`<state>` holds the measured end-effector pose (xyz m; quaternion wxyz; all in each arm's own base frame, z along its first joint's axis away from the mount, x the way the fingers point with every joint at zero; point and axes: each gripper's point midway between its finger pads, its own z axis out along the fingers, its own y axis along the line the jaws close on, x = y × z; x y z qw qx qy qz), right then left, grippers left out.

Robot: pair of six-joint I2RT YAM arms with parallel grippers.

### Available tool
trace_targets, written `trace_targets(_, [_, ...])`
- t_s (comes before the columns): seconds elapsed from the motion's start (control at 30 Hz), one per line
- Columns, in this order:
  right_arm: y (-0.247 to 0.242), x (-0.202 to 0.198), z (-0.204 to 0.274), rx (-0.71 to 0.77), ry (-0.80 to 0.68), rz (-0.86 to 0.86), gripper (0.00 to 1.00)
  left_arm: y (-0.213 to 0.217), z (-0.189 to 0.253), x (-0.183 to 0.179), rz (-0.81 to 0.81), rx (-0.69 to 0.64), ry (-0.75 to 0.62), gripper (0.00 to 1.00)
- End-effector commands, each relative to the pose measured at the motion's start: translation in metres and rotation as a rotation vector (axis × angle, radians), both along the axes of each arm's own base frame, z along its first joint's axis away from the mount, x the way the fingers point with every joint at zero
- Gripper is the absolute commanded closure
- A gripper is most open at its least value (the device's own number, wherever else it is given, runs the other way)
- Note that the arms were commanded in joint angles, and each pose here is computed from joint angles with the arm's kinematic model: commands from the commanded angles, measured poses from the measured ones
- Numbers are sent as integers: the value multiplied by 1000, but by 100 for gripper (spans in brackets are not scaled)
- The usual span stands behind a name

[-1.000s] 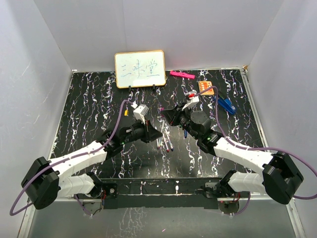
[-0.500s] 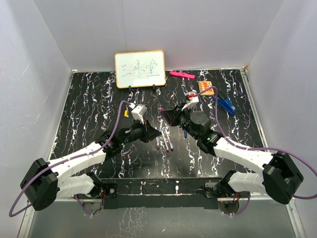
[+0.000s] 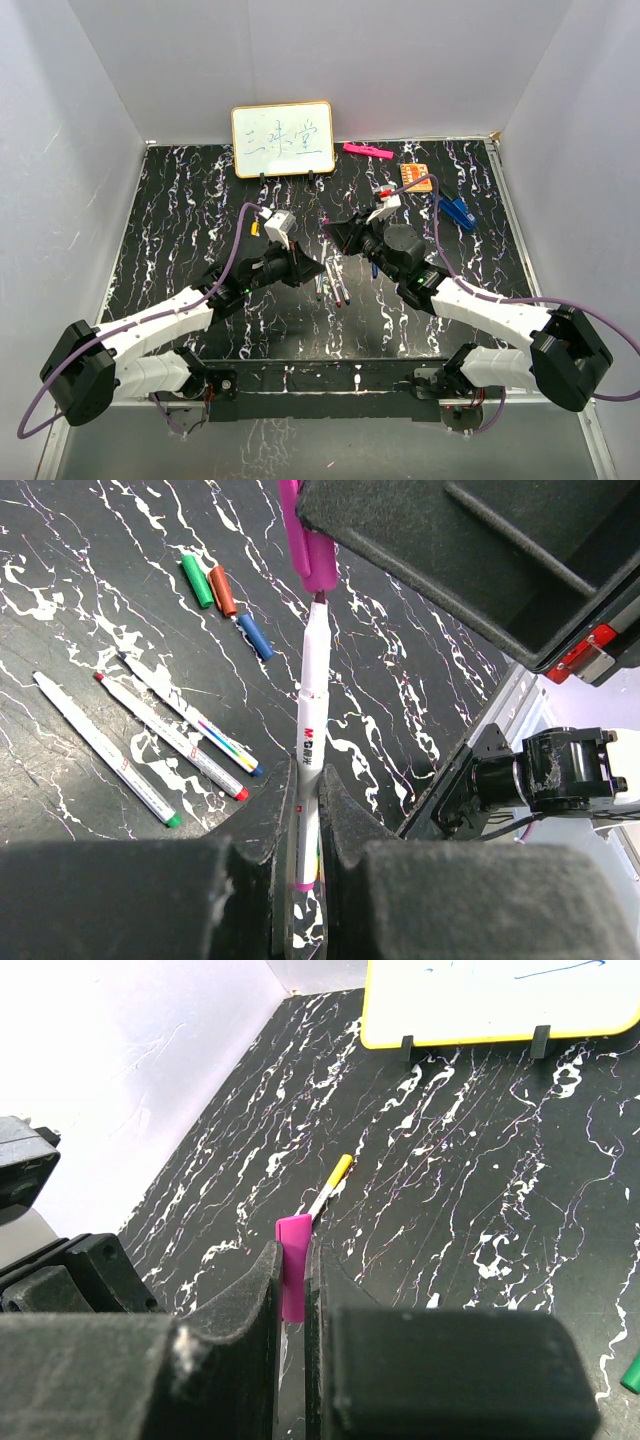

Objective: Insert the pens into the pen caps

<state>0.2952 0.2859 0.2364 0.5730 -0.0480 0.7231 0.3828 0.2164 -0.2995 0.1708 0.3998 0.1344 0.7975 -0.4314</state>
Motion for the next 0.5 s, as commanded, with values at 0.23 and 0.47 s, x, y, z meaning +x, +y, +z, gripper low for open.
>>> trace_targets(0.23, [6, 4, 26, 72, -57, -11, 100, -2, 9, -4, -21, -25, -21, 100])
trace_targets(0.47, [9, 6, 32, 75, -69, -7, 100, 1, 8, -6, -14, -27, -20, 100])
